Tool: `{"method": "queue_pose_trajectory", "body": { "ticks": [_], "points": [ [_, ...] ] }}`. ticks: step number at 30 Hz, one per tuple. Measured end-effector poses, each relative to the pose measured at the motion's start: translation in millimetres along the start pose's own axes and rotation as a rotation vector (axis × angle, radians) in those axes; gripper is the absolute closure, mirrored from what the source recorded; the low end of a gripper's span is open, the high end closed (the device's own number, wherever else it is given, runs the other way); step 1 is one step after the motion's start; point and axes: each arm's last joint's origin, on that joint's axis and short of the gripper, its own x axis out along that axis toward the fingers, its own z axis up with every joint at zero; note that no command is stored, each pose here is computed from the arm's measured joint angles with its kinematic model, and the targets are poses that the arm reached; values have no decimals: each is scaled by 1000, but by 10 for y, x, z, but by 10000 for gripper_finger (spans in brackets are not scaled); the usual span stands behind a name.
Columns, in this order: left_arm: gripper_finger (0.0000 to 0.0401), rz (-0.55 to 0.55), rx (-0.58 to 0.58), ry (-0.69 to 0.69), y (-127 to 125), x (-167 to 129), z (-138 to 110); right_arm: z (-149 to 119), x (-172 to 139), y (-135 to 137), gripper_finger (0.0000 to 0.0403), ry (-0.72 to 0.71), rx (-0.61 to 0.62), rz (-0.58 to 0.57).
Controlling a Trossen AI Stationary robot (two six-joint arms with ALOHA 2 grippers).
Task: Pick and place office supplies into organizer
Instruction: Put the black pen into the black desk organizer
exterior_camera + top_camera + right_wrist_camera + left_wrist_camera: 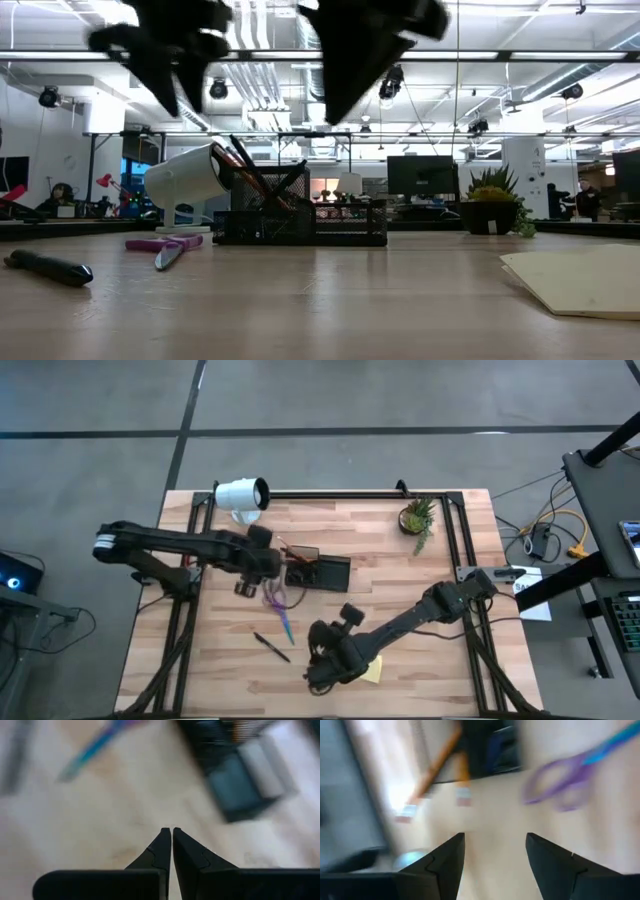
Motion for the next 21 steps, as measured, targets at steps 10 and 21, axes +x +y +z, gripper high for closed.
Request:
{"method": "queue_pose_trajectory", "body": {
  "ticks": [10,21],
  "points": [
    [235,-230,-174,-318,-627,-187,-496,462,479,208,394,-55,73,347],
    [240,-366,-177,-440,-1313,335,-660,670,586,304,338,-143,-110,603]
  ]
}}
